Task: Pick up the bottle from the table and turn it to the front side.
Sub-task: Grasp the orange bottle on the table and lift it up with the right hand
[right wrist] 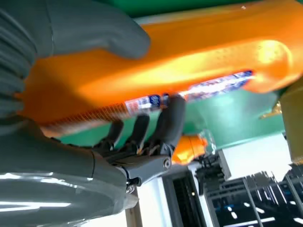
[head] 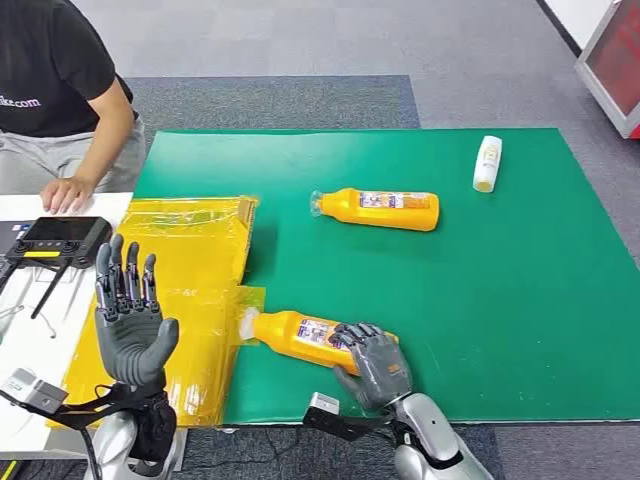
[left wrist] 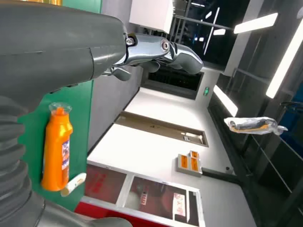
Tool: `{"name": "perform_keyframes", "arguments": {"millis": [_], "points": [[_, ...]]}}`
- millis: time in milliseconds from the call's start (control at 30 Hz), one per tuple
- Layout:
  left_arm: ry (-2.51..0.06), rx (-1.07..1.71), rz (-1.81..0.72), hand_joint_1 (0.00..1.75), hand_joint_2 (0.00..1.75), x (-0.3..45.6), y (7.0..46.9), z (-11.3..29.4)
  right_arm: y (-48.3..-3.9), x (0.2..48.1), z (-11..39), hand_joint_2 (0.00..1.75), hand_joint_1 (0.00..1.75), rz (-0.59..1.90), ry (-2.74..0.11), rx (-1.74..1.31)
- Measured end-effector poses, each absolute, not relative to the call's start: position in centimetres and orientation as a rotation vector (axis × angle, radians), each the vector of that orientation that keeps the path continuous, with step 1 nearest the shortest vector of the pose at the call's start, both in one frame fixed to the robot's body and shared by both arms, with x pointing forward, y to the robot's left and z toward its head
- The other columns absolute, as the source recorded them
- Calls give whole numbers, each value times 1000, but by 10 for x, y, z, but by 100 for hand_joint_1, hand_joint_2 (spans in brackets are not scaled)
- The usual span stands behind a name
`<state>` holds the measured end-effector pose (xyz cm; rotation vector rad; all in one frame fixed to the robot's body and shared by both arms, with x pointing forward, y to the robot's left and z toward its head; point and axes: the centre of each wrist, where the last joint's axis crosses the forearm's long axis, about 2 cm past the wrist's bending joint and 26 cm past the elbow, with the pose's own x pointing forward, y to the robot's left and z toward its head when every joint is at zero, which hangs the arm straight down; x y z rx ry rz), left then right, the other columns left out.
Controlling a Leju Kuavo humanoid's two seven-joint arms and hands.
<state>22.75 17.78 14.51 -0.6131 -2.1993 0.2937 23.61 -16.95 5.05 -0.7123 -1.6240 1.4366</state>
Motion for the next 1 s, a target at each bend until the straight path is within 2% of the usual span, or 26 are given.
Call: {"name": "perform_keyframes", "arguments": {"millis": [600, 633, 667, 733, 767, 800, 1000], "points": [[-2210, -600, 295, 0, 175, 228, 180, 147, -164, 258, 48, 175, 171, 1545, -1596, -718], [-2210, -599, 297, 0, 175, 228, 180, 147, -164, 257, 47, 175, 164, 1548, -1595, -715], [-2210, -598, 298, 0, 175, 228, 180, 147, -163, 257, 47, 175, 136, 1550, -1595, -713], [-2210, -594, 303, 0, 175, 228, 180, 147, -163, 256, 46, 175, 52, 1554, -1594, -711], [-2210, -592, 304, 0, 175, 228, 180, 147, -163, 256, 46, 175, 16, 1556, -1594, -711], [-2210, -591, 306, 0, 175, 228, 180, 147, -163, 255, 45, 175, 0, 1558, -1592, -712], [-2213, -588, 309, 0, 175, 228, 181, 147, -161, 256, 46, 175, 0, 1578, -1558, -735]]}}
